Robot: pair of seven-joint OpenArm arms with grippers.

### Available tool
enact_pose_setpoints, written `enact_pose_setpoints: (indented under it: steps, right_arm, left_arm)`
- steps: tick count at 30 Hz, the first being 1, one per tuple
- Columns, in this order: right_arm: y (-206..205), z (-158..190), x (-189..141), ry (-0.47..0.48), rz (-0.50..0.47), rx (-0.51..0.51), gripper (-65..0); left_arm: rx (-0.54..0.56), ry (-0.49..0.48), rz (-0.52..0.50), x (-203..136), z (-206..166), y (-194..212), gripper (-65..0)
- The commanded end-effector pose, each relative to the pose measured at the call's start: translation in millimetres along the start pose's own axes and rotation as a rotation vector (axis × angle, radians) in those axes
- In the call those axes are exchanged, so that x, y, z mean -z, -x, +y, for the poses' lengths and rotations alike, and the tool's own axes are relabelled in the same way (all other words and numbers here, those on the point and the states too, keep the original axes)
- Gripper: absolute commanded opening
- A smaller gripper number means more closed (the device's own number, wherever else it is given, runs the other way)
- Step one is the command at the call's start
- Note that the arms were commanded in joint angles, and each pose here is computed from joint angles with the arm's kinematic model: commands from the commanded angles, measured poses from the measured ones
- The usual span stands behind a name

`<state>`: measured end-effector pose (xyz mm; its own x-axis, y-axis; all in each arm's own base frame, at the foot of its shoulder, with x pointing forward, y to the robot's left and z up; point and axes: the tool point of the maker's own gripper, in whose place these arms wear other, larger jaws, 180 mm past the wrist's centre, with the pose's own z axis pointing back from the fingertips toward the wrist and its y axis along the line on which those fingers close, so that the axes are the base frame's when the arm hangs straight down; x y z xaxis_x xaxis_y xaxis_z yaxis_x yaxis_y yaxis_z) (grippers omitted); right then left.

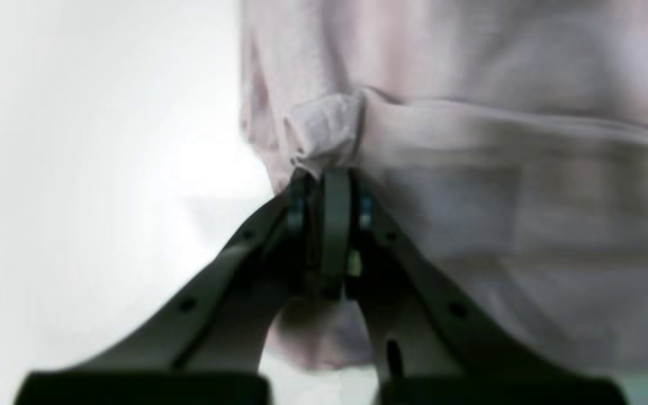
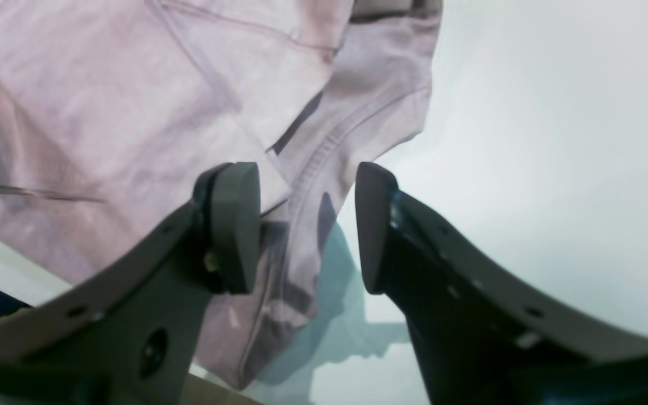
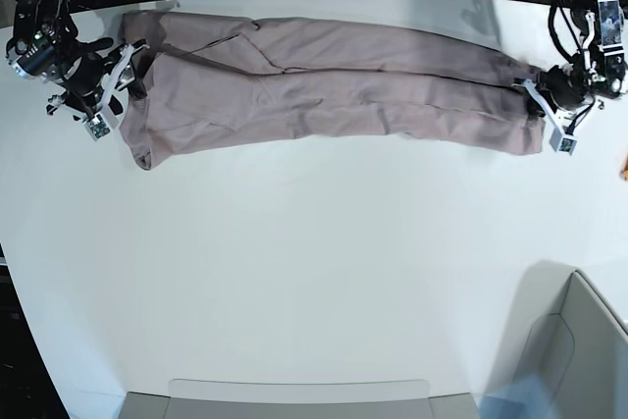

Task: Fold the T-shirt properly
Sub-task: 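Adjust the folded strip edges with both grippers, releasing and regrasping, then grasp the strip end with the left gripper and fold it toward the middle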

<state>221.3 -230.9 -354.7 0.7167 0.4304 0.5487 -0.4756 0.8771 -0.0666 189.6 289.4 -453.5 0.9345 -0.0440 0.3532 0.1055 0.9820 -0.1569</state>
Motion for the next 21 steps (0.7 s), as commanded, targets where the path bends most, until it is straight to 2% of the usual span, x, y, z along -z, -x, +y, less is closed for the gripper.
enact_pose_setpoints:
  steps: [1,6,9,12,16,18,21]
  right_arm:
    - [-8.9,-6.0,-5.5,0.015,-0.03,-0.017,-37.6]
    - [-8.7,-6.1,-5.9,0.016,-0.03,-0.017,-37.6]
    - [-9.6,-5.9,-6.3,0.017,-0.032,-0.019,-37.6]
    - [-9.6,-5.9,-6.3,0.017,-0.032,-0.019,-37.6]
    - [-9.6,-5.9,-6.3,0.017,-0.032,-0.019,-37.6]
    - [-10.5,-6.0,-6.5,0.018,-0.035,-0.02,-37.6]
    - [-11.2,-5.6,-6.2,0.017,-0.037,-0.018,-37.6]
  left_arm:
    - [-0.028,0.013,0.036,-7.1,-1.2,12.3,-65.0]
    - [-0.143,0.08,-0.17,-52.5,8.2,-32.1,-65.0]
    - [-0.172,0.071,-0.248,-78.2,19.4,-46.6,-65.0]
    - [-0.145,0.031,-0.28,-97.7,25.5,-55.4,-65.0]
    - [-0.055,0.007,-0.306,-117.6,11.5,-69.9,-65.0]
    - [-0.026,0.024,-0.319,-120.5,-3.9,-73.8,-65.0]
    - [-0.023,0.099,-0.36,-121.5,-31.5,-77.6,-65.0]
